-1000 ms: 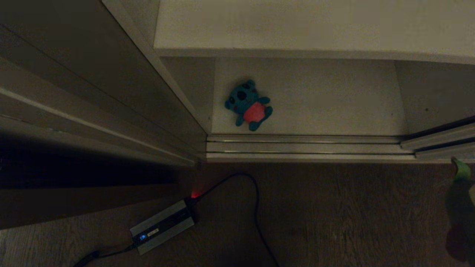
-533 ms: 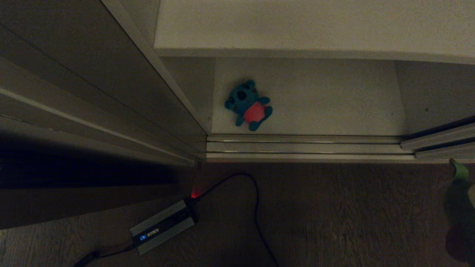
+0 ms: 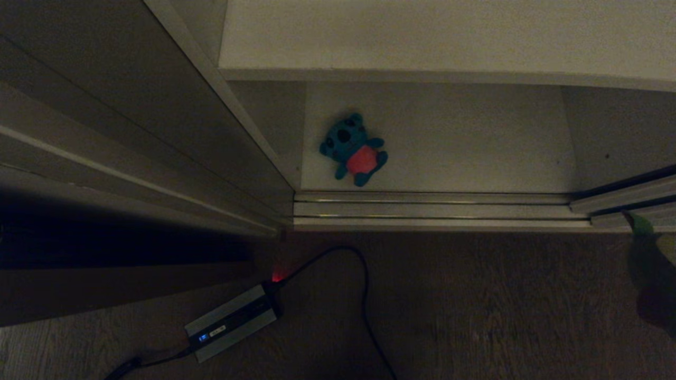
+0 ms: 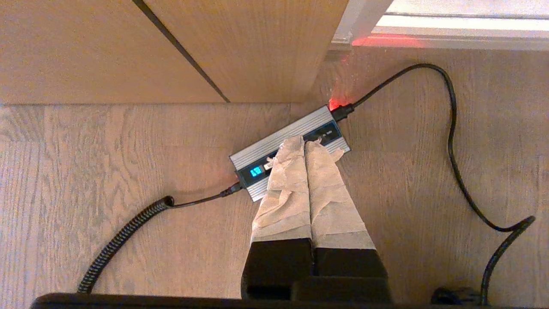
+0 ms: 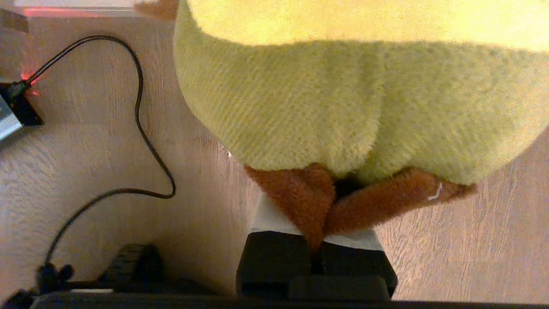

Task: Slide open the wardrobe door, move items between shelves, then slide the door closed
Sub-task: Place the green doll on the lower shelf

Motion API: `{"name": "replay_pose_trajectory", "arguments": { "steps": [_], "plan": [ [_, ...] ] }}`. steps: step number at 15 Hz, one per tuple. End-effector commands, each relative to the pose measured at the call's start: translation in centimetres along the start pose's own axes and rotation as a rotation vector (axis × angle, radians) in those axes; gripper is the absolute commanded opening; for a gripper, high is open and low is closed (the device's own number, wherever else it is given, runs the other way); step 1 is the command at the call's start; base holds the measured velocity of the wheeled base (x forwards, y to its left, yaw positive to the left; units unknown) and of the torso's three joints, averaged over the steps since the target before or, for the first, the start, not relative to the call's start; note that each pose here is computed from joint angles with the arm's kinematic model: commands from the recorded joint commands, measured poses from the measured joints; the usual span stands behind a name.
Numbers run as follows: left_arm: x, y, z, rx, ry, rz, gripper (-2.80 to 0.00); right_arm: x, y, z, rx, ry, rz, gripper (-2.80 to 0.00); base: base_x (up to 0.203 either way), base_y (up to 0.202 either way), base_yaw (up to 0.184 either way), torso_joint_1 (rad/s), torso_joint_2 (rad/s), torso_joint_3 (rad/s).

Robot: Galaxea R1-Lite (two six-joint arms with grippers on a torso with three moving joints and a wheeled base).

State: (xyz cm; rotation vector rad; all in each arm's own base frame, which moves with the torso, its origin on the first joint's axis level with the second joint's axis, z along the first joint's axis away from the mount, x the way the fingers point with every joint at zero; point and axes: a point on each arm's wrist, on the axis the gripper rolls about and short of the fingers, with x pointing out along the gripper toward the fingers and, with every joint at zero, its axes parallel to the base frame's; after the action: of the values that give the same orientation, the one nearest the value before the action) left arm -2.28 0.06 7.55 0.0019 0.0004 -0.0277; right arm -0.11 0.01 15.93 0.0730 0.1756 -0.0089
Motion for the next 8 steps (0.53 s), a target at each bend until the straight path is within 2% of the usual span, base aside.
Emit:
{"name": "replay_pose_trajectory", "arguments": {
  "steps": [1,4,8],
  "plan": [
    [0.0,0.0,0.0,0.000,-0.002,0.000,-2.80,3.8,0.1,2.1,0.007,0.123,-0.008,-2.80,0.000,0.000,0.000,0.000,0.00,0.000],
    [0.0,0.0,0.0,0.000,-0.003,0.001,-2.80,8.1,0.2,3.6,0.012,0.151,-0.008,-2.80,0.000,0.000,0.000,0.000,0.00,0.000],
    [0.0,0.0,0.0,0.000,-0.003,0.000,-2.80,12.9,0.8,3.0,0.008,0.242,0.028,-2.80,0.000,0.000,0.000,0.000,0.00,0.000]
  ]
}}
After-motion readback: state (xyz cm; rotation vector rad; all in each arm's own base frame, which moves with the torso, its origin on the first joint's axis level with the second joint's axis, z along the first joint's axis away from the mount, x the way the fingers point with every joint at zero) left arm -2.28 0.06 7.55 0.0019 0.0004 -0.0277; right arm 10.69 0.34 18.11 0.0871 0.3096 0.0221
